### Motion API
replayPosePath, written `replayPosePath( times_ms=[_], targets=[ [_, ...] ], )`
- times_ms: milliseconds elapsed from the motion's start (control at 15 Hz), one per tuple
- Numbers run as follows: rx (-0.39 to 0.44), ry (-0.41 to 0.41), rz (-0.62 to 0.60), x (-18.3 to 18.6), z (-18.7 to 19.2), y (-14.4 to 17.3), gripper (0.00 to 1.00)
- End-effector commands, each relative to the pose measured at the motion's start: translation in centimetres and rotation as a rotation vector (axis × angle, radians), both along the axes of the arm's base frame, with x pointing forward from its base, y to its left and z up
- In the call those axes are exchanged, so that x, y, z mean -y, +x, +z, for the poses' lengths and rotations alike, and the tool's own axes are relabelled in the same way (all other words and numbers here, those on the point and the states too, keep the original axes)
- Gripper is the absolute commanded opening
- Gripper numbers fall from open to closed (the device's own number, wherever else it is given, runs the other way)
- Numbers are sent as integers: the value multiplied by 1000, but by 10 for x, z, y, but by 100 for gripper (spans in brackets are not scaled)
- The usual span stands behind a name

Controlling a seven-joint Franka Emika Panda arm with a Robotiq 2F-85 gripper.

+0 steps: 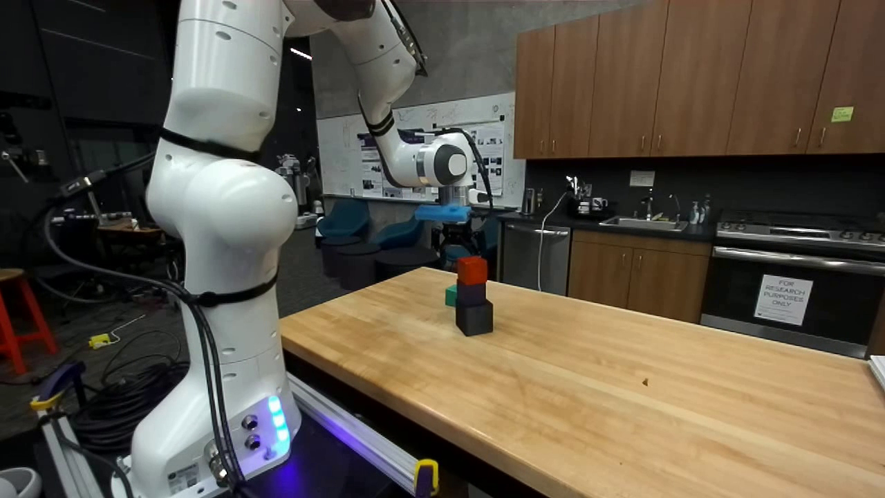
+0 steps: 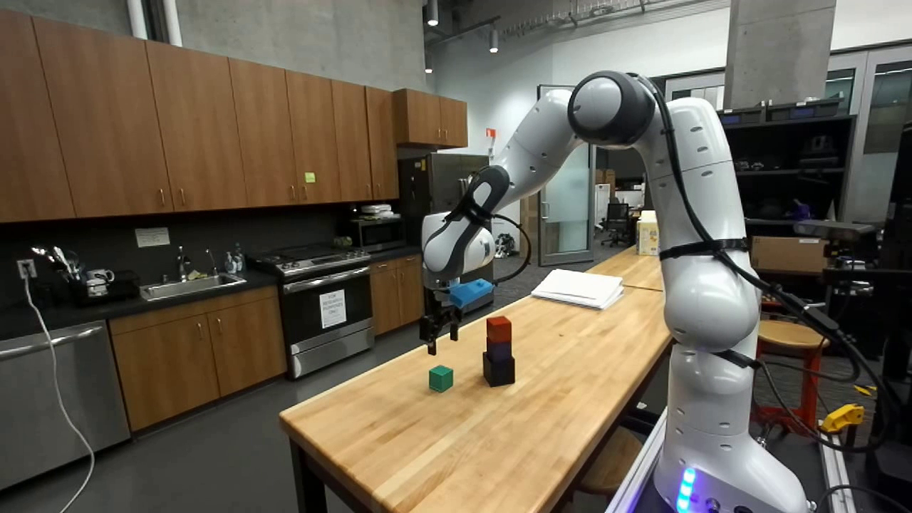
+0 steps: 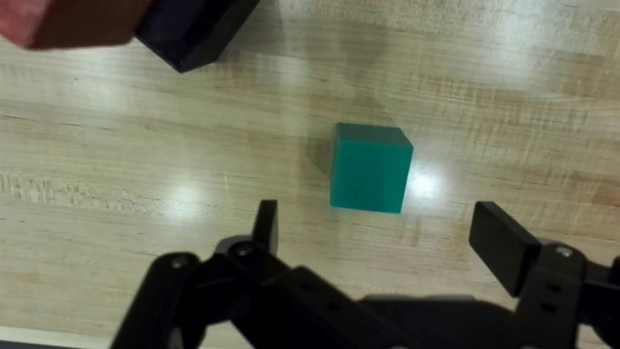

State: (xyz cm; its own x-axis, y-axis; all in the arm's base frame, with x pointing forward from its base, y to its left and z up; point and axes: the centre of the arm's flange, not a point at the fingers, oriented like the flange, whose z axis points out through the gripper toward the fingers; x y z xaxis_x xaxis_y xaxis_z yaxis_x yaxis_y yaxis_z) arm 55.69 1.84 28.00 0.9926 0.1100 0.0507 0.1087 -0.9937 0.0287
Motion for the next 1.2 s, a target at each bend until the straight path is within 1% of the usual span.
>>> replayPosePath(
  times_ms=[0, 533, 1133],
  targets=[
    [-28, 11, 17, -6, -12, 13, 100],
    [-94, 15, 10, -4, -41, 15, 100],
    [-133, 11, 15, -5, -57, 24, 100]
  ],
)
